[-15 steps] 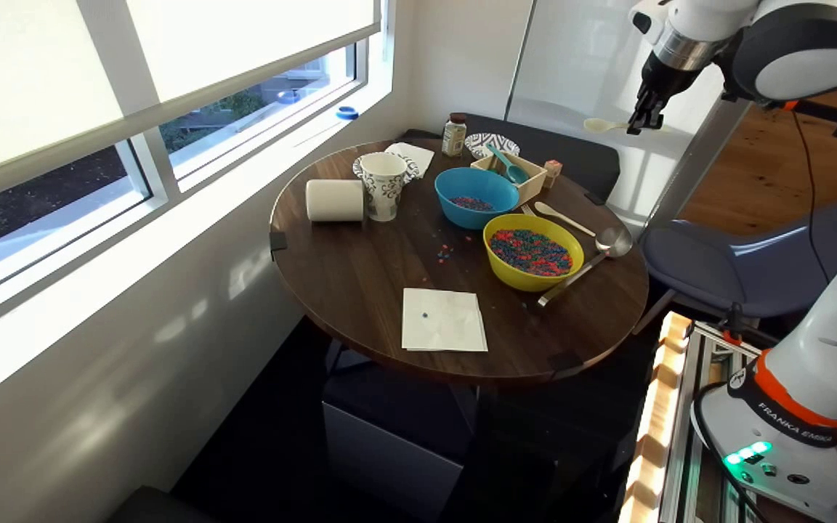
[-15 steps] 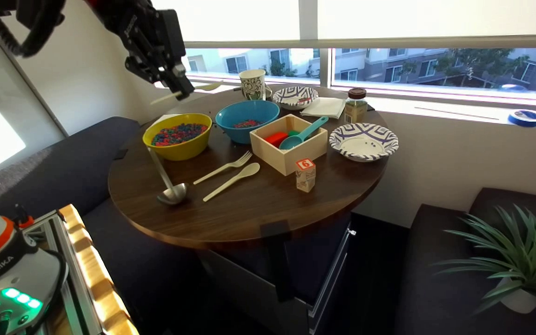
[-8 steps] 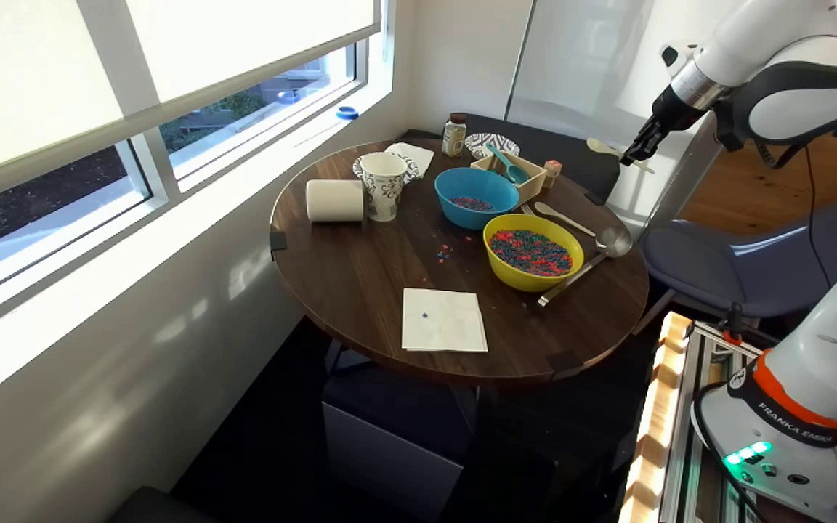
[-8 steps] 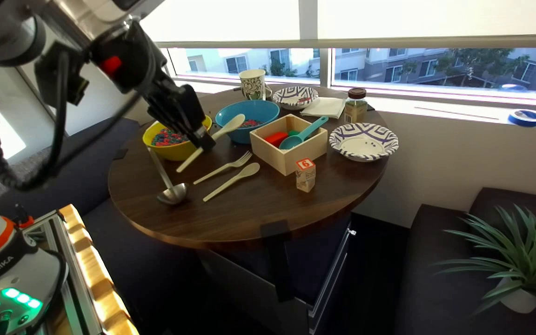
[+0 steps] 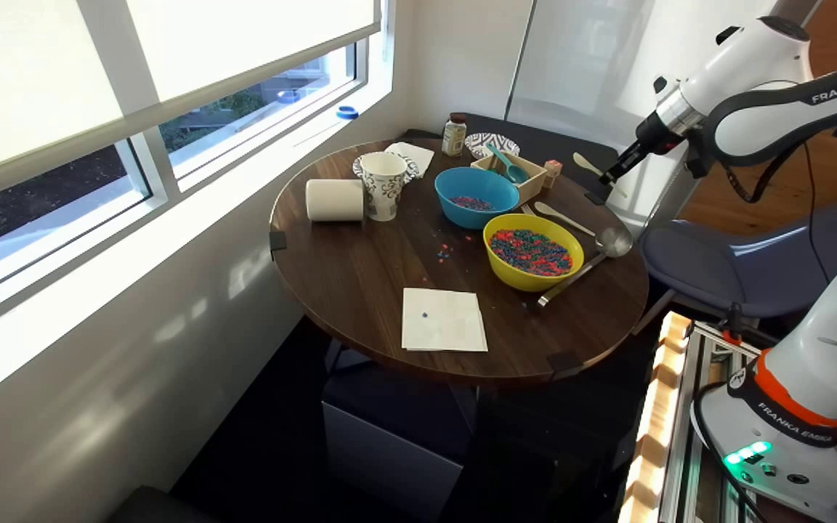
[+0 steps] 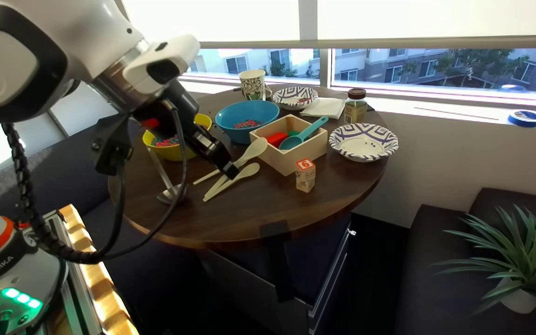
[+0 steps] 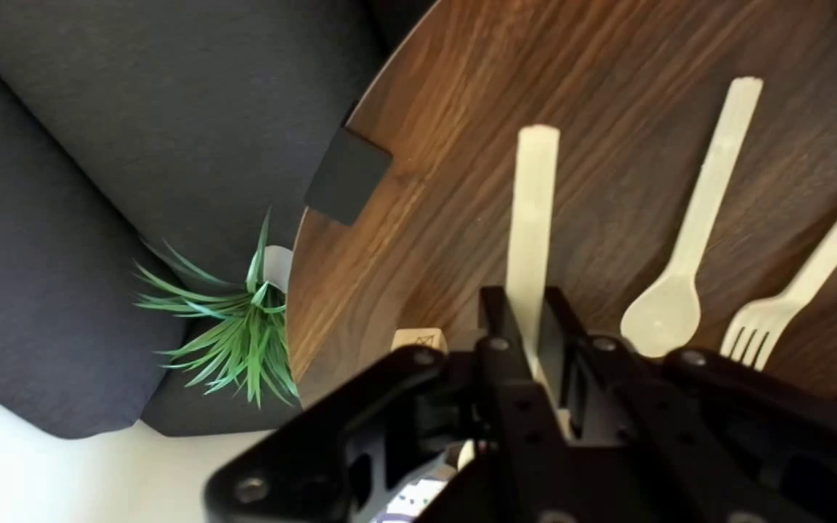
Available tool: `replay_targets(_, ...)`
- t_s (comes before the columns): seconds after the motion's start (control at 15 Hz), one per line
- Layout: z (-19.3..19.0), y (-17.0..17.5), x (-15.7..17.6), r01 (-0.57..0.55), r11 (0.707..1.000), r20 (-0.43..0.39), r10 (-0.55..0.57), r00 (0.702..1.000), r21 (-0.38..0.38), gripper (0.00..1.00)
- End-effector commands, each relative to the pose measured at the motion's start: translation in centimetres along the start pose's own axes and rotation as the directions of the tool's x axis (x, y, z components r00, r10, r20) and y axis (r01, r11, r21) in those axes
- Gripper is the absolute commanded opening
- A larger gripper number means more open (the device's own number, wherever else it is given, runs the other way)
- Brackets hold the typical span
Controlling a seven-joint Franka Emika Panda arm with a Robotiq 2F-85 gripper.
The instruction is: Pick up the spoon in the yellow bowl and use to to move a spoon of the yellow bowl's content into the blue content before putting the spoon to the right far right of the table near the wooden box
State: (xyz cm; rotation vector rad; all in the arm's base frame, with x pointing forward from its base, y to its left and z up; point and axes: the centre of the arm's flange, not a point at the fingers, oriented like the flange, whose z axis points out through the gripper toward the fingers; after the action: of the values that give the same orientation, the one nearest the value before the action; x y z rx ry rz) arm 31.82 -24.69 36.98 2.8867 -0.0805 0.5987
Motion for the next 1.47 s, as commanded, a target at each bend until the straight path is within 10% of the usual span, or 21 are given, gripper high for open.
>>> replay_targets(0.0, 3.3, -0.3, 0.2, -0.017, 0.998, 0.034, 0.015, 0.999, 0.061, 0.03)
replay_targets(0.87, 8.1, 0.2, 1.1, 0.000, 0.993, 0.172, -0.021, 0.985, 0.121, 0.03)
replay_targets(0.93, 8.3, 0.0, 1.3, 0.005, 0.992, 0.182, -0.029, 0.983, 0.127, 0.39)
replay_targets(1.4, 2.4, -3.6, 5.6, 0.143, 0.980, 0.184, -0.167, 0.969, 0.137, 0.84)
